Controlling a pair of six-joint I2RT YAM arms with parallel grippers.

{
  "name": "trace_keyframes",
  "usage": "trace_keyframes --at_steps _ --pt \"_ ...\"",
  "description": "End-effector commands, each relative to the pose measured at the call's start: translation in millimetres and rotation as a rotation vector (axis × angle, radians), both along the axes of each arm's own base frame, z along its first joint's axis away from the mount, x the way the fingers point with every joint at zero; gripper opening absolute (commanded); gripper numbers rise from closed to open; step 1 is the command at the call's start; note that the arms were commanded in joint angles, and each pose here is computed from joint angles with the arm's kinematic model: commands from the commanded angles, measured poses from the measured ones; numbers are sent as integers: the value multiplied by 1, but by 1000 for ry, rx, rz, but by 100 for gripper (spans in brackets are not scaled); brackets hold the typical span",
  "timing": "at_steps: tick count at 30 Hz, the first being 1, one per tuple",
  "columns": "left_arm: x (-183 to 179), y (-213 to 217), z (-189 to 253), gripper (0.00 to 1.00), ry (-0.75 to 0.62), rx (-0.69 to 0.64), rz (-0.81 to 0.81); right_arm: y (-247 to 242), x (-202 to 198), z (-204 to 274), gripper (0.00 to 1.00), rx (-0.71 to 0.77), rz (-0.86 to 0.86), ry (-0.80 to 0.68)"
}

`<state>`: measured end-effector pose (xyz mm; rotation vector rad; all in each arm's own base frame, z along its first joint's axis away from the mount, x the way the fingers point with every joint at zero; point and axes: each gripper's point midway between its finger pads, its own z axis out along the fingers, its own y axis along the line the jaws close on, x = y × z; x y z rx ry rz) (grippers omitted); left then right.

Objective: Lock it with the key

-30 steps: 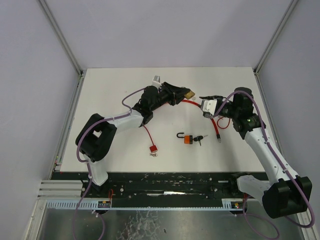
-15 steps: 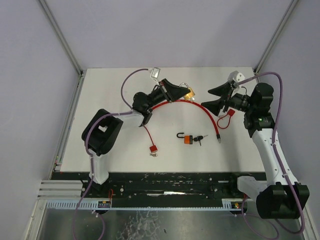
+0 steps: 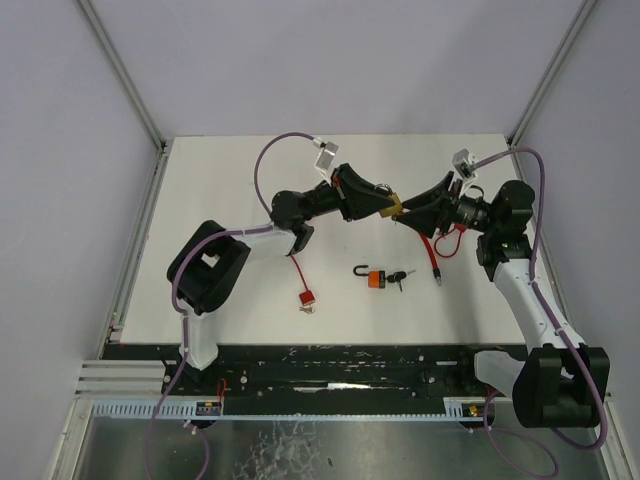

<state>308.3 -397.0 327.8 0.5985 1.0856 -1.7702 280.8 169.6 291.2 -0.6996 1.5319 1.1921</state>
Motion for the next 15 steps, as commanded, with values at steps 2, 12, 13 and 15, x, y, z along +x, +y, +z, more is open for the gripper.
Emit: trace_keyframes --at_steps 2,12,13,15 --pt "-12 8 38 0 -148 -96 13 9 -5 5 56 -7 61 -40" --pt "-17 7 40 0 -153 -97 1 16 -8 2 45 -15 93 -49" --pt "-17 6 40 0 -153 -97 -3 18 -9 2 41 -15 99 -47" --pt "-19 5 40 0 -151 -97 -8 19 -10 2 37 -16 108 -48"
